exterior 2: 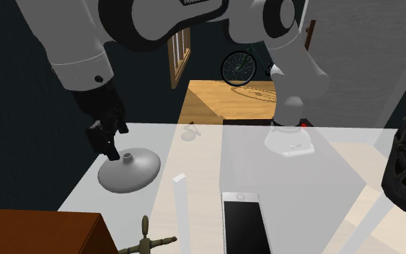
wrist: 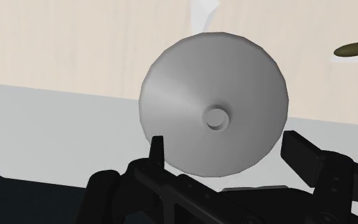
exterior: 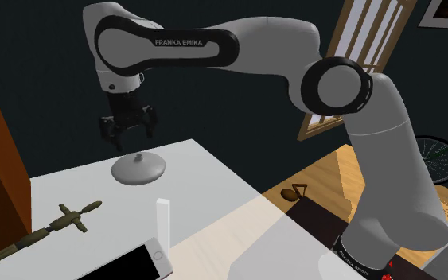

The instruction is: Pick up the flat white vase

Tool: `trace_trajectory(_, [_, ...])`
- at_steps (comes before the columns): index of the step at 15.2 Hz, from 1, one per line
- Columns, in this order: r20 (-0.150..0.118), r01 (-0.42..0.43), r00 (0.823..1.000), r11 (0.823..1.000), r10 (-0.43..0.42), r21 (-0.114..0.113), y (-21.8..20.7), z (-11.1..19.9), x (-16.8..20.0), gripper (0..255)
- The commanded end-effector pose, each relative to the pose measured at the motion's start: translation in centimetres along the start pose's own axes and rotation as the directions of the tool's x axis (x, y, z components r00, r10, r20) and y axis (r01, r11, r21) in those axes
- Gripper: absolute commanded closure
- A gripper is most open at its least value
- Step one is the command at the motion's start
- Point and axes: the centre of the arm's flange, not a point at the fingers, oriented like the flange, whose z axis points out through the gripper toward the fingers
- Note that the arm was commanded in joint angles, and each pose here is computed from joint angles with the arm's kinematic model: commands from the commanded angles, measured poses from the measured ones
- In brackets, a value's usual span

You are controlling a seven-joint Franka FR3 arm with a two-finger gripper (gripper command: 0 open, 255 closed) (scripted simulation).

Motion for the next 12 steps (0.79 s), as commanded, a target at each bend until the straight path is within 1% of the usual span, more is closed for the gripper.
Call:
trace_trajectory(1, [-0.001,-0.001,1.000,1.000,0.001,0.000,-0.1,1.0,0.3,0])
trace_trajectory(4, [-0.001,-0.001,1.000,1.000,0.001,0.000,-0.3,2.5,0.4,0])
trace_trajectory(6, [-0.001,-0.001,1.000,1.000,0.001,0.000,-0.3,2.8,0.4,0])
trace_trajectory(7, [-0.001,-0.001,1.000,1.000,0.001,0.000,-0.3,2.9,0.4,255])
trace_trajectory(12, [-0.001,-0.001,1.000,1.000,0.001,0.000,-0.2,2.9,0.4,255])
